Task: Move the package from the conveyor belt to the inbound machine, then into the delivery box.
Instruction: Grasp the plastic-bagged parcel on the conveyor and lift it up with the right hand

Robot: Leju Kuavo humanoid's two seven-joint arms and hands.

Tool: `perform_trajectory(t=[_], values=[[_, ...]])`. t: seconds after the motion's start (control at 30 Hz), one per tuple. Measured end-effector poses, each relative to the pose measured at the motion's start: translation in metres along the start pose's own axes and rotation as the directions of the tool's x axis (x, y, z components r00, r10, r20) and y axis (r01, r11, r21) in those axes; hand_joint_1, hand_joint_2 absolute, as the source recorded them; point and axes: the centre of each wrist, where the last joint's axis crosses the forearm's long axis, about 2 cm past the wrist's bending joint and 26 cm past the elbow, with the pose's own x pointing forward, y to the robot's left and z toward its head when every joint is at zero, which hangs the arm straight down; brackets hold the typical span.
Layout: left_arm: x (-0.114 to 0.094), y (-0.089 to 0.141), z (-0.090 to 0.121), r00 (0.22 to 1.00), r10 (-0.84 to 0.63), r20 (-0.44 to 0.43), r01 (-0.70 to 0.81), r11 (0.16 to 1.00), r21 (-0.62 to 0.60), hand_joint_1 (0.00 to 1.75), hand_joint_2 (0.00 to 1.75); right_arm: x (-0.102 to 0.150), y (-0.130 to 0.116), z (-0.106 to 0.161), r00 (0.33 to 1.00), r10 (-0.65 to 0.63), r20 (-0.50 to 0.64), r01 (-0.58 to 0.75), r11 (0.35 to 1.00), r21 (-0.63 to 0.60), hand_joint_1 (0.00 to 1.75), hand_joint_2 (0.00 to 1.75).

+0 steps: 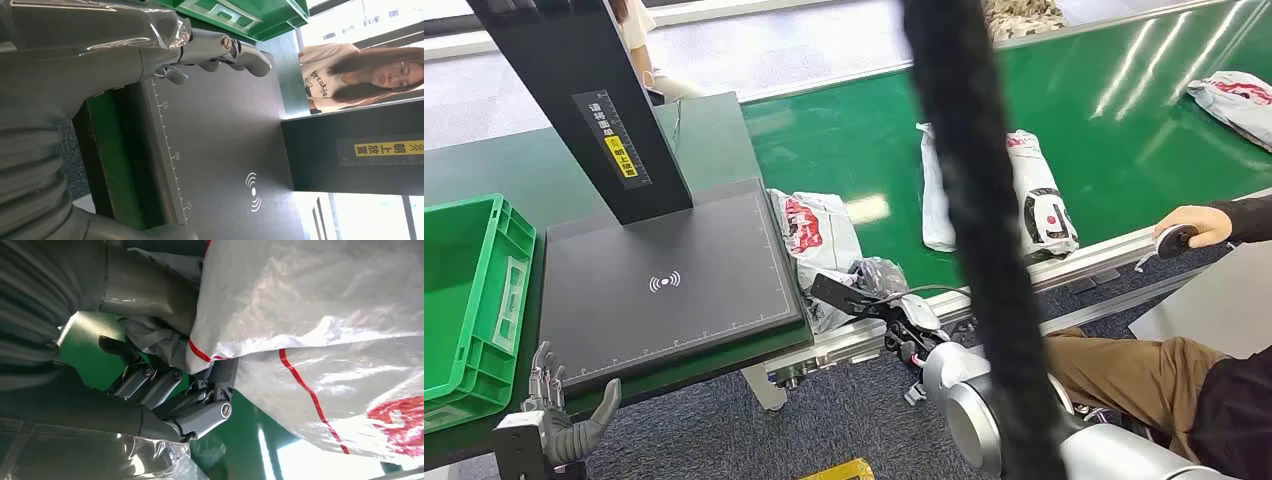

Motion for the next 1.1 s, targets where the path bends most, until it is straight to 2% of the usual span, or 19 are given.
perform_trajectory(t=[0.07,0.2,0.43,0.57,0.9,1.07,1.1], values=[[0.0,0.0,0.0,1.0,0.0,0.0,0.0,1.0,0.0,0.0,1.75,0.003,-0.006,-0.005,1.0,0.005,0.01,-0.005,1.0,-0.006,1.75,0.0],[0.0,0.0,0.0,1.0,0.003,0.0,-0.003,1.0,0.0,0.0,1.75,0.022,-0.036,-0.026,0.998,0.033,0.055,-0.031,0.999,-0.039,1.75,0.0],[0.001,-0.004,-0.001,1.0,0.019,0.002,-0.019,1.0,-0.004,0.0,1.75,0.075,-0.096,-0.062,0.986,0.083,0.147,-0.065,0.99,-0.123,1.75,0.0],[0.002,-0.005,-0.002,1.0,0.023,0.003,-0.023,1.0,-0.004,0.0,1.75,0.1,-0.121,-0.073,0.978,0.1,0.185,-0.069,0.983,-0.169,1.75,0.0],[0.004,-0.008,-0.007,0.999,0.033,0.011,-0.033,0.999,-0.008,0.0,1.75,0.147,-0.158,-0.084,0.957,0.12,0.263,-0.053,0.968,-0.247,1.75,0.0],[0.004,-0.008,-0.007,0.999,0.033,0.012,-0.033,0.999,-0.009,0.0,1.75,0.15,-0.16,-0.084,0.956,0.122,0.267,-0.053,0.967,-0.251,1.75,0.0],[0.004,-0.008,-0.007,0.999,0.036,0.012,-0.036,0.999,-0.013,0.0,1.75,0.157,-0.165,-0.085,0.953,0.126,0.275,-0.052,0.964,-0.26,1.75,0.0]])
